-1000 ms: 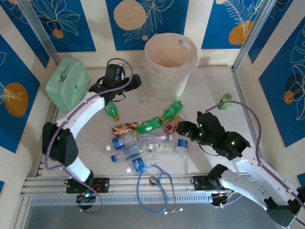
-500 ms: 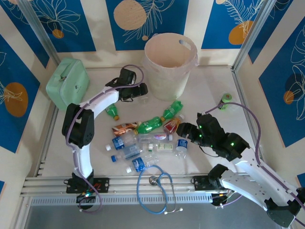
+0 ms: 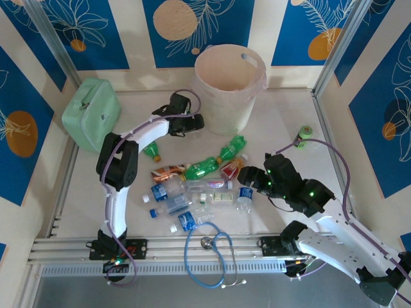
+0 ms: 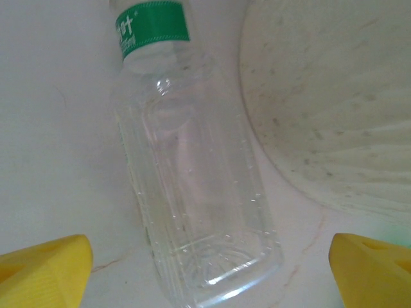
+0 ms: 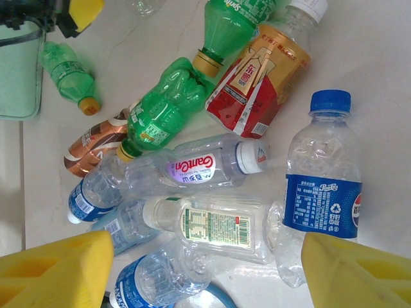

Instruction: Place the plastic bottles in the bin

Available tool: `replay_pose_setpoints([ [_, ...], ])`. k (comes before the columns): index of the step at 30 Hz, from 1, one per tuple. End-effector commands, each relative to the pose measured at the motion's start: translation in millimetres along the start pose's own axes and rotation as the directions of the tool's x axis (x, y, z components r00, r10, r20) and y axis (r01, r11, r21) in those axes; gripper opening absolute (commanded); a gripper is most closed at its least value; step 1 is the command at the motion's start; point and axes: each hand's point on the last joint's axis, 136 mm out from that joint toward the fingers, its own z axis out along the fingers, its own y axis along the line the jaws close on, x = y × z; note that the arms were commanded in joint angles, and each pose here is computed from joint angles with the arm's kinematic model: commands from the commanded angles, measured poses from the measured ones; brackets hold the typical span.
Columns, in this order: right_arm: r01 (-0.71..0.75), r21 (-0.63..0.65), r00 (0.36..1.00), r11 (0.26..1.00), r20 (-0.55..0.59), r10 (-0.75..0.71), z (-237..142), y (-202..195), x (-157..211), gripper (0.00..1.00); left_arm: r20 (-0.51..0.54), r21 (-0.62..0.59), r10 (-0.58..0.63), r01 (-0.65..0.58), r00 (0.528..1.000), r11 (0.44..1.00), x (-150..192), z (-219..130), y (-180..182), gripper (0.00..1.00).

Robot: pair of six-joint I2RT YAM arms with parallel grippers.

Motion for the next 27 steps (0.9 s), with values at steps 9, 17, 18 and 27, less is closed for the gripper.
replay_pose_setpoints([
  [9,-0.029,-0.013,0.999,0.999,-0.016,0.029,2,-1,4,0.78,-0.026,-0.034,0.032,-0.033,0.999,0.999,10,27,6,0.93],
  [17,-0.033,-0.011,0.999,0.999,-0.023,0.033,4,-2,6,0.78,-0.011,-0.079,0.079,-0.080,0.997,0.994,5,29,14,0.83],
  [18,-0.033,-0.009,0.999,0.999,-0.025,0.033,5,-2,6,0.78,-0.012,-0.081,0.084,-0.085,0.996,0.993,5,29,14,0.83],
  [27,-0.033,-0.012,0.999,0.999,-0.022,0.033,4,-2,5,0.77,-0.027,-0.114,0.096,-0.099,0.995,0.989,9,30,22,0.71],
])
